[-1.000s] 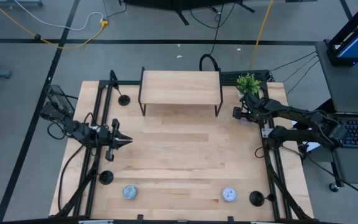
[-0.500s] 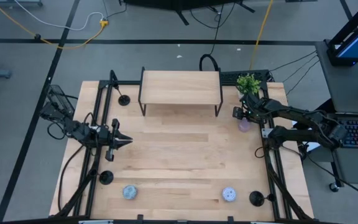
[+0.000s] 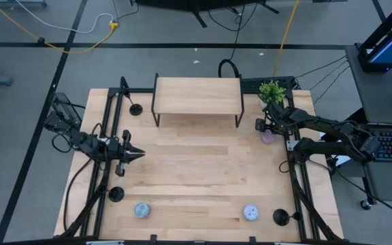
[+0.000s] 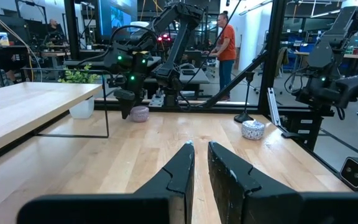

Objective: Pick & Place candle stick holders
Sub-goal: Put the purple scented candle on the shelf

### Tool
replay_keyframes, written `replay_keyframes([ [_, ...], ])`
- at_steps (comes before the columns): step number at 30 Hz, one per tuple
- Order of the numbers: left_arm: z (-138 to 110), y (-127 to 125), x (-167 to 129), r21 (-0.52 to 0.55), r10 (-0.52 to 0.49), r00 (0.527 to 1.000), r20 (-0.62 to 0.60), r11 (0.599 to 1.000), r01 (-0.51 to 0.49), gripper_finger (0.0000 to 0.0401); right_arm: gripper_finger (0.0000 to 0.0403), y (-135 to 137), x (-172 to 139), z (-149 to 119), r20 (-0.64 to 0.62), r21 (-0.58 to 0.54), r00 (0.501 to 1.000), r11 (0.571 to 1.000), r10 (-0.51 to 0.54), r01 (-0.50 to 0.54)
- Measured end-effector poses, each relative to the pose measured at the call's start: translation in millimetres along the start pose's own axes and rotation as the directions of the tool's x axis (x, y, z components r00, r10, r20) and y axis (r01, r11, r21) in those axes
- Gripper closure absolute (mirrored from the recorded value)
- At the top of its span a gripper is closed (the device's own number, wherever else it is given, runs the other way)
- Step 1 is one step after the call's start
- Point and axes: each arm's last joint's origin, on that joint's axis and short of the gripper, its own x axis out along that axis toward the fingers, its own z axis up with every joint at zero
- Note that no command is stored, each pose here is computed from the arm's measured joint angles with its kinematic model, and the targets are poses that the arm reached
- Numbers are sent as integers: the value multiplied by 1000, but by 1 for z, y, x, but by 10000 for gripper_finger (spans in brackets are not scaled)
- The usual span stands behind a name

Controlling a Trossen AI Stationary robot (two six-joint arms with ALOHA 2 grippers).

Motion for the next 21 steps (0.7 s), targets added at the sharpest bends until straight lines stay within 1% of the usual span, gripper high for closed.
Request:
replay_keyframes([
  [4, 0, 0, 0, 0, 0, 1000, 0, 1000, 0, 350, 64, 1, 0, -1, -28, -7, 999, 1000, 23, -23],
  [8, 0, 0, 0, 0, 0, 1000, 0, 1000, 0, 350, 48, 1, 0, -2, -60, -41, 997, 998, 42, -45],
  [13, 0, 0, 0, 0, 0, 1000, 0, 1000, 0, 350, 46, 2, -1, -4, -101, -82, 993, 994, 66, -75],
  [21, 0, 0, 0, 0, 0, 1000, 0, 1000, 0, 350, 46, 1, -2, -11, -141, -106, 990, 993, 32, -47],
])
